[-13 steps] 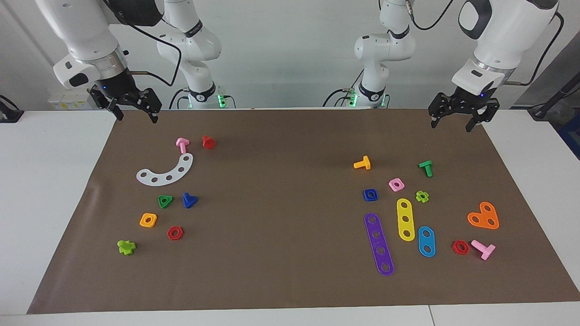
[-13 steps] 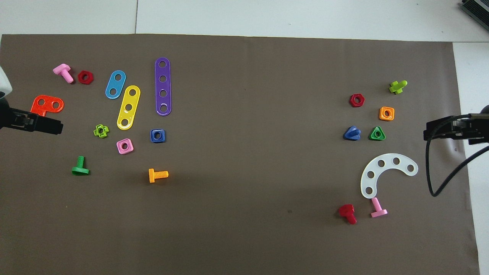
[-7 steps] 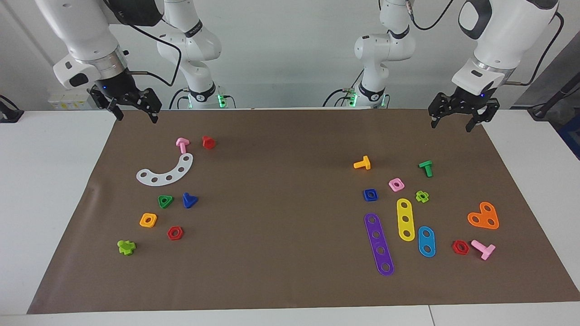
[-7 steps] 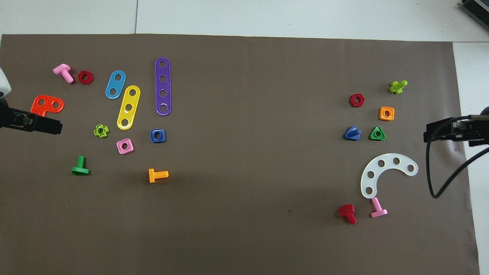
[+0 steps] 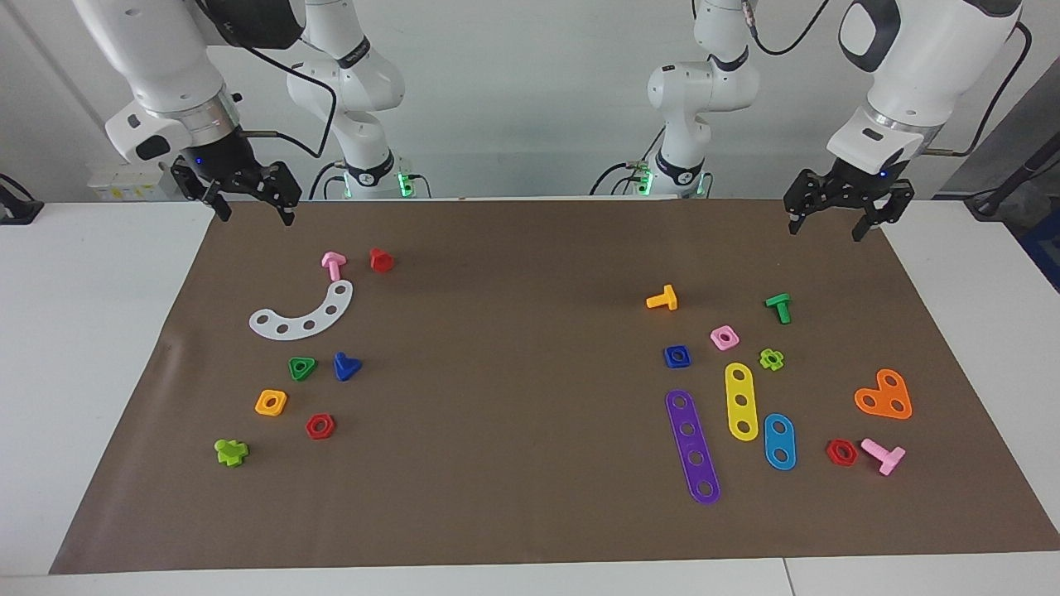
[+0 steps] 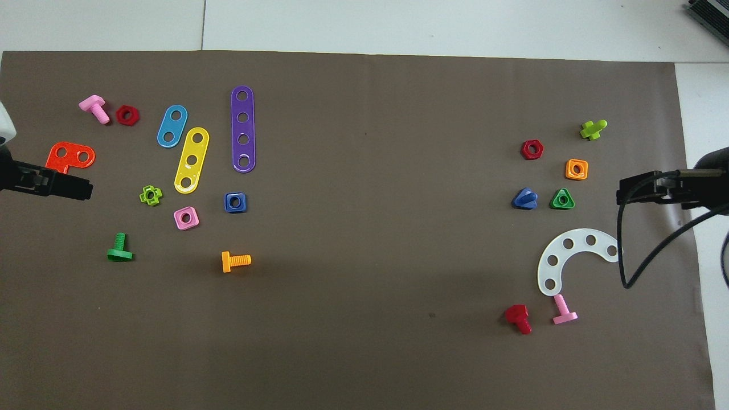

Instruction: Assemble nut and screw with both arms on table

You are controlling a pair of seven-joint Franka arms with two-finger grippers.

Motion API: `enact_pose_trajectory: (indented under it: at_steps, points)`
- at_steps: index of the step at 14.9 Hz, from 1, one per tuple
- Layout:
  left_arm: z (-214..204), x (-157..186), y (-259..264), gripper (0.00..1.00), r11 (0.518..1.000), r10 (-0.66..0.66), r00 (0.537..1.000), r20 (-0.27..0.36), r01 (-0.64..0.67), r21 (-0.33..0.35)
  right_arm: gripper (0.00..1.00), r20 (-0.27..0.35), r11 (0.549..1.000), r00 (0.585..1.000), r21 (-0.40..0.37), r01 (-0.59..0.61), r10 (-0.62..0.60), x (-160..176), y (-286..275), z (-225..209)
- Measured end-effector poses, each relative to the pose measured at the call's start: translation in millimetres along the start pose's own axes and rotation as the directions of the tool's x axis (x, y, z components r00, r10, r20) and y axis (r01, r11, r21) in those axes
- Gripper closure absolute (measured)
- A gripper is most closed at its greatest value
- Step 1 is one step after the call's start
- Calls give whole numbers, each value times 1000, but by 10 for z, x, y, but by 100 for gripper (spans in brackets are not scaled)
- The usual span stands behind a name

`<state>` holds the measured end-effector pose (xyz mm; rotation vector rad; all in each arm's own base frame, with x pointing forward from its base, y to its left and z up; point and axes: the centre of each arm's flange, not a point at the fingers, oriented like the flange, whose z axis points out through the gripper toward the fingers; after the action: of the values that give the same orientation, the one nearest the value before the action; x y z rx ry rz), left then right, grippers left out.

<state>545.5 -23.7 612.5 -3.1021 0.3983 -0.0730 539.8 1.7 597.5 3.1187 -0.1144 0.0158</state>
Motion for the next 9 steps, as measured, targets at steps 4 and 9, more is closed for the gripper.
enact_pose_trajectory:
  at_steps: [4, 9]
  points:
    - [0, -1, -4, 0, 1000, -1, 1000, 0, 1, 0, 0, -31, 995, 994, 18, 103, -102, 129, -224, 799]
    - [0, -2, -10, 0, 1000, -2, 1000, 0, 2, 0, 0, -53, 969, 968, 26, 247, -245, 299, -257, 2079]
